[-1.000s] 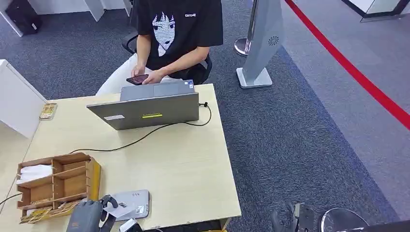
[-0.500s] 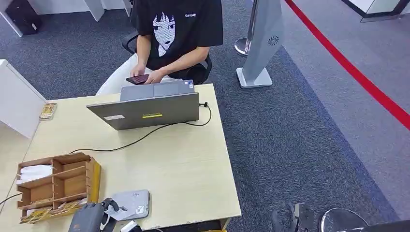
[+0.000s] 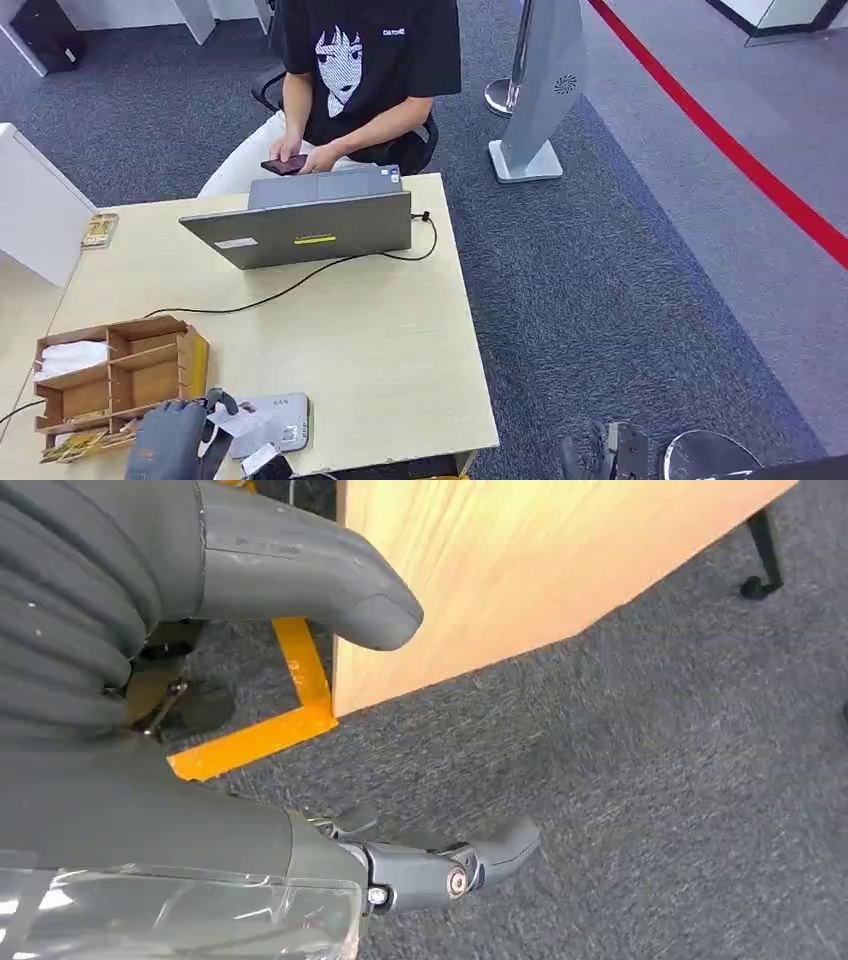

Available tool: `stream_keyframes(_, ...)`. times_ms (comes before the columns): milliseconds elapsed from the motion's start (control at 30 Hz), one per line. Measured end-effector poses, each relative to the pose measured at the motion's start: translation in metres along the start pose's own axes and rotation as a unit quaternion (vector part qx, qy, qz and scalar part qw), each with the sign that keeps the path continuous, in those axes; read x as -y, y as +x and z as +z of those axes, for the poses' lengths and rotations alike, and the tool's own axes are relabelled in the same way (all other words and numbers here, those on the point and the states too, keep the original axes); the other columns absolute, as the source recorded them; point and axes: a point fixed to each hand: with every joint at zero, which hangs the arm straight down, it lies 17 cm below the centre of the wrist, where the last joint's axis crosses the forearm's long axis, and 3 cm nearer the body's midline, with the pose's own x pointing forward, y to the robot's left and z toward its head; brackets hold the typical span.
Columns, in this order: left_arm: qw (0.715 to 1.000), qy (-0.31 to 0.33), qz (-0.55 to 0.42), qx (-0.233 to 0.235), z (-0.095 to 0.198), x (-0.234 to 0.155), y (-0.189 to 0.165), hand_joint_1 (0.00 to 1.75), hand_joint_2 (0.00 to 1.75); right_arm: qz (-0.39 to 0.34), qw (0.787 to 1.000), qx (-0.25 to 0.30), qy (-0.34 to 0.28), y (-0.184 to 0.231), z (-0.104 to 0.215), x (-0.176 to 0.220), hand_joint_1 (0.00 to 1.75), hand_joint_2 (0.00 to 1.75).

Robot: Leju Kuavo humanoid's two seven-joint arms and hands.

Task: Pass the card to the sensor for recognition and then transmit it.

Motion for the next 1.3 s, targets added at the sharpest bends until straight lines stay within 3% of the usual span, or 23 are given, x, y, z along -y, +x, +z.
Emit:
stream_keyframes(133, 0.996, 0.082, -0.042, 0.018, -0.036, -0.077, -0.006, 1.75, 1.75, 0.012, 1.000, 0.007, 0.013, 0.002, 0.000, -0.005, 0.00, 1.75)
stream_keyframes(333, 0.979, 0.169, -0.109, -0.032, -0.087, -0.196, -0.059, 1.75, 1.75, 0.016, 0.999, 0.010, 0.028, 0.001, -0.003, -0.018, 0.00, 1.75)
stream_keyframes(533, 0.946, 0.203, -0.236, -0.090, -0.110, -0.270, -0.104, 1.75, 1.75, 0.023, 0.998, 0.009, 0.051, -0.002, -0.007, -0.033, 0.00, 1.75)
stream_keyframes(767, 0.924, 0.200, -0.301, -0.128, -0.126, -0.309, -0.134, 1.75, 1.75, 0.028, 0.997, 0.004, 0.066, -0.008, -0.011, -0.044, 0.00, 1.75)
stream_keyframes(1267, 0.921, 0.209, -0.300, -0.134, -0.126, -0.317, -0.144, 1.75, 1.75, 0.040, 0.996, -0.003, 0.084, -0.014, -0.011, -0.052, 0.00, 1.75)
stream_keyframes(1300, 0.921, 0.209, -0.300, -0.134, -0.125, -0.317, -0.144, 0.38, 1.75, 0.041, 0.996, -0.002, 0.084, -0.014, -0.011, -0.052, 0.00, 1.75)
